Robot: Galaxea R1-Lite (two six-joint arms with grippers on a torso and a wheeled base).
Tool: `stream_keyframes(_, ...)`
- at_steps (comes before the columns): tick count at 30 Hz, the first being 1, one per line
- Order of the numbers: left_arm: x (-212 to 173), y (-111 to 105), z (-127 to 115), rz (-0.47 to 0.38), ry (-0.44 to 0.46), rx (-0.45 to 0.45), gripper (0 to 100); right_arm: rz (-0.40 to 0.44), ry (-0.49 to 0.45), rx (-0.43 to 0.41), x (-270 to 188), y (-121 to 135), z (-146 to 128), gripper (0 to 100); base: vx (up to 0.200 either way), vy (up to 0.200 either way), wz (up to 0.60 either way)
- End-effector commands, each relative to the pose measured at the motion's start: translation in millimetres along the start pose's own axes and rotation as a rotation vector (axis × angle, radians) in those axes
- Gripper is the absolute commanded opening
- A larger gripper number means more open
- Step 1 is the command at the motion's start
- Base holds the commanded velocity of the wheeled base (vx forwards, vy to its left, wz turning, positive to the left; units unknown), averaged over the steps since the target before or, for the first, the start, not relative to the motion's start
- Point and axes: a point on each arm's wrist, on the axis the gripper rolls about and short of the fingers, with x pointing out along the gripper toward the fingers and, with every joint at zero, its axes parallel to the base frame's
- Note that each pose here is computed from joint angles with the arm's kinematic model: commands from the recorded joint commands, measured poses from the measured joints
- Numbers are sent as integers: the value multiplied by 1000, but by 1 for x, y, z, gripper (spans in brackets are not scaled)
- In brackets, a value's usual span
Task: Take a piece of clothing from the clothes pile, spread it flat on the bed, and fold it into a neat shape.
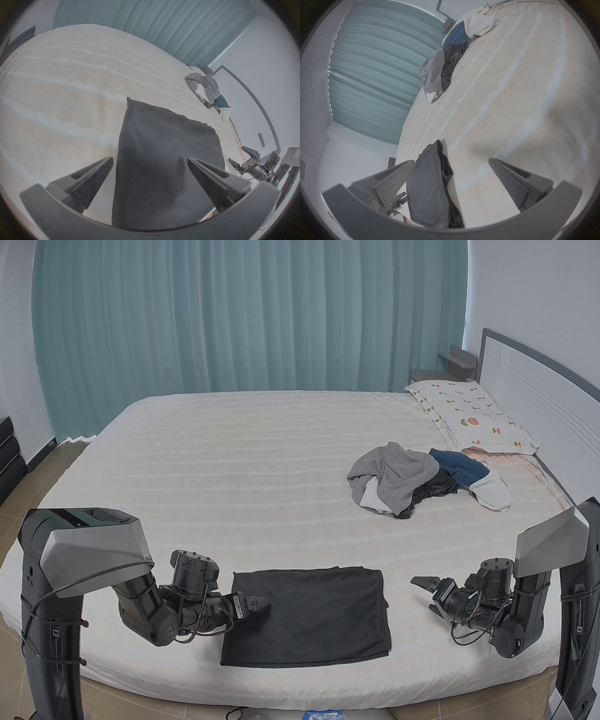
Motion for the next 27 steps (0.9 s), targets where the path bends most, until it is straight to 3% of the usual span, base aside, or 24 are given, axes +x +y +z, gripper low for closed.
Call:
stream_keyframes(1, -1, 0, -1, 0, 3, -5, 0, 3, -1, -1, 0, 0, 0, 100, 0, 0, 0)
stream_keyframes(27, -2, 1, -1, 8, -1, -11, 0, -6, 3, -3, 0, -2, -2, 100, 0, 0, 0)
